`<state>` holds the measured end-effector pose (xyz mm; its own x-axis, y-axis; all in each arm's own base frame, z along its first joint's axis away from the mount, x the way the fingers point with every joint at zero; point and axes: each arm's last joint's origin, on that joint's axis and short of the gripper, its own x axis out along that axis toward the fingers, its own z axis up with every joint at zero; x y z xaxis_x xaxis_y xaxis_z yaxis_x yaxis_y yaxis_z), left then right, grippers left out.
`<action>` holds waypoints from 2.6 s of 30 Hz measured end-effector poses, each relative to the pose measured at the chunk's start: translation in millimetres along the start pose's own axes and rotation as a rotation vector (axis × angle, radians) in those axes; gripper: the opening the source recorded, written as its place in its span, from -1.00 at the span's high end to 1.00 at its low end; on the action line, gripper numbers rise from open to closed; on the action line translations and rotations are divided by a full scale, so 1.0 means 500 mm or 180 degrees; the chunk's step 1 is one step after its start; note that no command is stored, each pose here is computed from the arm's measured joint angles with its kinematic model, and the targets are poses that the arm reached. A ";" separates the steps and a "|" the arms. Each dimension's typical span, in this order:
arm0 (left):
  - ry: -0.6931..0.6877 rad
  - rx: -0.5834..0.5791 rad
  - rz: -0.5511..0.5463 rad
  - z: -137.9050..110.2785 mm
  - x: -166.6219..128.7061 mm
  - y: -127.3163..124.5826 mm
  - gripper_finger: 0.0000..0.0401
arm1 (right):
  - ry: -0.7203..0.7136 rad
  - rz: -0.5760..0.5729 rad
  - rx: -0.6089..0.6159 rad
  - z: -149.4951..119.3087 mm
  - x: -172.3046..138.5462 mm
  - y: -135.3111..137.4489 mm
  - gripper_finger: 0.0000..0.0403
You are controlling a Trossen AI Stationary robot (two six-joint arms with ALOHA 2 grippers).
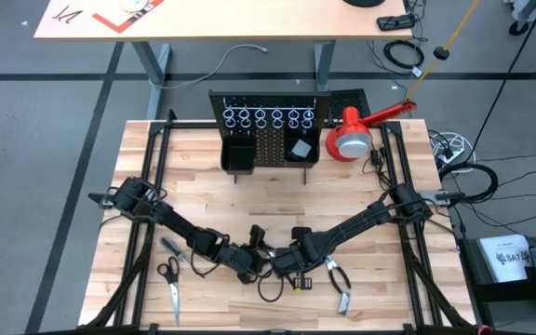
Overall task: Hang tools onto peg board
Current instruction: Hang the wrench on the pegboard
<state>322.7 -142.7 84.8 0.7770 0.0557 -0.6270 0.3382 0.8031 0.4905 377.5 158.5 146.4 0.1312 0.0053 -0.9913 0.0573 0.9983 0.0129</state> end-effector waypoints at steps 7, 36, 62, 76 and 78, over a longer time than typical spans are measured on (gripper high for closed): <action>0.0004 0.0090 -0.0014 -0.002 0.003 0.002 0.24 | -0.0009 0.0002 0.0000 0.001 0.000 0.000 1.00; 0.0053 0.0023 -0.0053 -0.010 0.008 0.013 0.93 | -0.0012 -0.0016 -0.0011 0.000 0.000 -0.001 1.00; 0.0200 -0.0135 -0.0162 0.027 0.011 0.032 0.93 | -0.0415 -0.0357 -0.0175 -0.003 -0.032 0.014 0.74; 0.0131 -0.0213 -0.0165 0.059 0.013 0.042 0.93 | -0.0718 -0.0297 -0.0124 0.010 -0.056 0.018 0.35; 0.0121 -0.0230 -0.0152 0.063 0.013 0.042 0.93 | -0.0700 -0.0295 -0.0122 0.009 -0.056 0.016 0.37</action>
<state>351.8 -144.1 110.2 0.7397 0.0379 -0.6718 0.3341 0.8460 0.4155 379.0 166.2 175.0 0.3399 -0.0952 -0.9356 0.0420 0.9954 -0.0861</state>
